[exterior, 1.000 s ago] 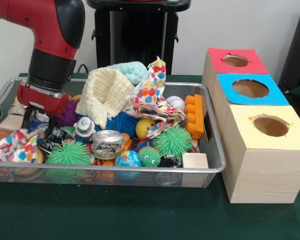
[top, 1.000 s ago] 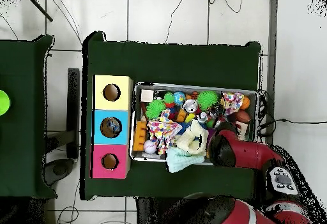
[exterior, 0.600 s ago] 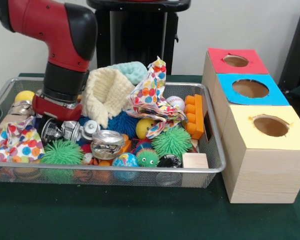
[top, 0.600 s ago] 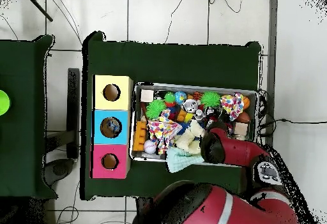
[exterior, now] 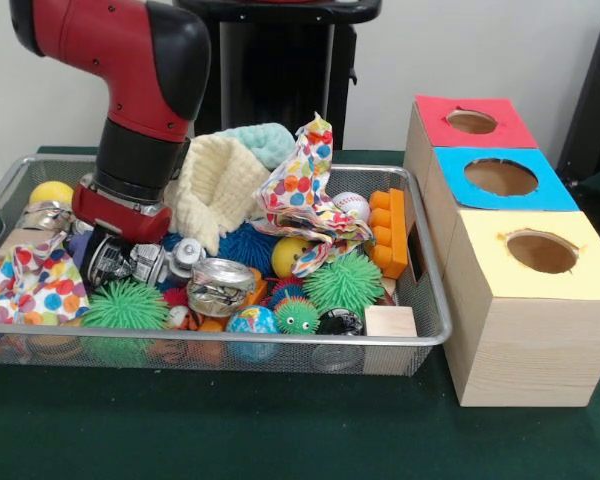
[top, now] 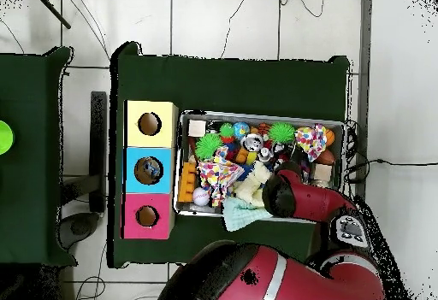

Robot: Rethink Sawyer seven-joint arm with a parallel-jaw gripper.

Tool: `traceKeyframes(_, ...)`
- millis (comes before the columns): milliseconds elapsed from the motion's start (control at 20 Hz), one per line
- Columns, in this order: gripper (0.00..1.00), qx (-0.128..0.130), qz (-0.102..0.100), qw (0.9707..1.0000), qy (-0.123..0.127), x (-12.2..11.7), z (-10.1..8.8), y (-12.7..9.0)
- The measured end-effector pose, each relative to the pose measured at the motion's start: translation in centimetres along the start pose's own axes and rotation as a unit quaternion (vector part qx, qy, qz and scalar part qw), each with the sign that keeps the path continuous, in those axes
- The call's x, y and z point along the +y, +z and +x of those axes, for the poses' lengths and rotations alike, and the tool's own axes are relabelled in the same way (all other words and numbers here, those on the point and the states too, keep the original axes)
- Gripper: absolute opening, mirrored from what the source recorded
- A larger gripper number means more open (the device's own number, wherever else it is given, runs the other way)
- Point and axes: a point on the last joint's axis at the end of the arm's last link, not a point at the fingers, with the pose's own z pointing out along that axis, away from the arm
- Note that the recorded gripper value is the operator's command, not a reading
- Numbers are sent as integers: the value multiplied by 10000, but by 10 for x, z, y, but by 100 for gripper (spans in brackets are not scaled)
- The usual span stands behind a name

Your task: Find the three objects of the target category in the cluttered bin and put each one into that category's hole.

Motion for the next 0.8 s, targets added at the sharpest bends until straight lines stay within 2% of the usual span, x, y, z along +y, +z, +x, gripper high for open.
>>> traceKeyframes(100,0,71,32,9999,80,0,0,-1)
traceKeyframes(350,0,475,180,9980,379,-2,0,-5)
traceKeyframes(450,0,662,235,9963,504,-1,0,-8)
traceKeyframes(500,0,829,280,9942,625,0,-1,-12)
traceKeyframes(650,0,983,320,9917,764,-1,-4,-18)
traceKeyframes(700,0,1096,347,9895,874,-1,-7,-23)
traceKeyframes(800,0,1170,363,9880,946,-2,-9,-28)
